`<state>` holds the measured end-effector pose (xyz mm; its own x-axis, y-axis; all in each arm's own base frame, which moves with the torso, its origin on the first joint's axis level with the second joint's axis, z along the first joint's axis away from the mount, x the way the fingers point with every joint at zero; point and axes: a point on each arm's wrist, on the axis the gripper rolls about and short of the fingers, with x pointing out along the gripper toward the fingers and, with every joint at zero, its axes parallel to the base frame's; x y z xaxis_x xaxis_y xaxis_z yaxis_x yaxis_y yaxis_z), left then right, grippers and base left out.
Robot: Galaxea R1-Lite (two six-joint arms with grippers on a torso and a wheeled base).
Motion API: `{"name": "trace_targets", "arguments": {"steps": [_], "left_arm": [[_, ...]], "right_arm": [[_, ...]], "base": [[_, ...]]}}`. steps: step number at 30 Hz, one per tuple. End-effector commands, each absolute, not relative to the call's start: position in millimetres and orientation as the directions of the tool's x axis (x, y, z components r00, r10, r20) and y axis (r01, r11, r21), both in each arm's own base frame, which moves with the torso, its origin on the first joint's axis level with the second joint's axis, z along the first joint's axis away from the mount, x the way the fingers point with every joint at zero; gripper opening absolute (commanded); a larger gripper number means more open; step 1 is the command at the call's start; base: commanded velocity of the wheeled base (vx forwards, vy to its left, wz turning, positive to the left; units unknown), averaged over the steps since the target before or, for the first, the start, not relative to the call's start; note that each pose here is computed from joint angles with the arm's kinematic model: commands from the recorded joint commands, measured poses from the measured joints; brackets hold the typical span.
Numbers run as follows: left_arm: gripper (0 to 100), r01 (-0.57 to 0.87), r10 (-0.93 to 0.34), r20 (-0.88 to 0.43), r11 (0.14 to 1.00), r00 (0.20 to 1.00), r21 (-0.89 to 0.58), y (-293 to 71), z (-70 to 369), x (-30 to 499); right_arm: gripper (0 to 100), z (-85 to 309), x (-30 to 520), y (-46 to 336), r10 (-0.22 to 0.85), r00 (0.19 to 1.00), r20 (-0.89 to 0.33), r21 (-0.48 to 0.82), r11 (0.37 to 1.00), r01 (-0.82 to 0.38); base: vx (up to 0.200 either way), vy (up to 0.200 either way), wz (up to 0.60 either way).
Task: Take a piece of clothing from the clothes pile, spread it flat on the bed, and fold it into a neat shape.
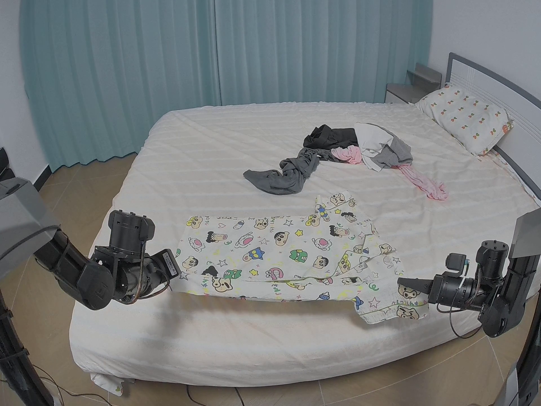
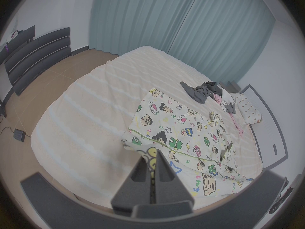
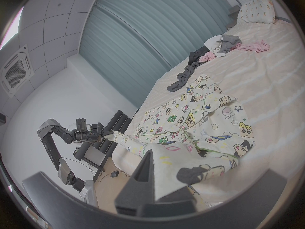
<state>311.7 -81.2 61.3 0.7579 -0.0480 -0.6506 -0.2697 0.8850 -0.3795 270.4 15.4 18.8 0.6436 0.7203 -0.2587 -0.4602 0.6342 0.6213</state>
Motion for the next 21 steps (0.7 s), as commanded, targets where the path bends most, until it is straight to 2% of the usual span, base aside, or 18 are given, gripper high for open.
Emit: {"name": "trace_targets", "arguments": {"steps": [1,15,21], "left_arm": [[0,-0.280,-0.042,-0.665,0.886,0.746,-0.370,-82.3,51.9,320.0],[0,-0.348,-0.022,-0.734,0.871,0.678,-0.348,-93.8,39.2,367.0],[0,-0.385,-0.018,-0.756,0.852,0.654,-0.353,-94.4,41.1,366.9]], "right_arm": [[0,16.7,272.5,16.3,0.723,0.641,-0.256,0.621,0.632,-0.464],[0,-0.5,303.0,19.4,0.724,0.645,-0.244,0.642,0.619,-0.452],[0,4.0,287.9,20.2,0.729,0.634,-0.259,0.653,0.616,-0.442]], "base": [[0.000,0.000,0.00],[0.000,0.000,0.00],[0.000,0.000,0.00]]}}
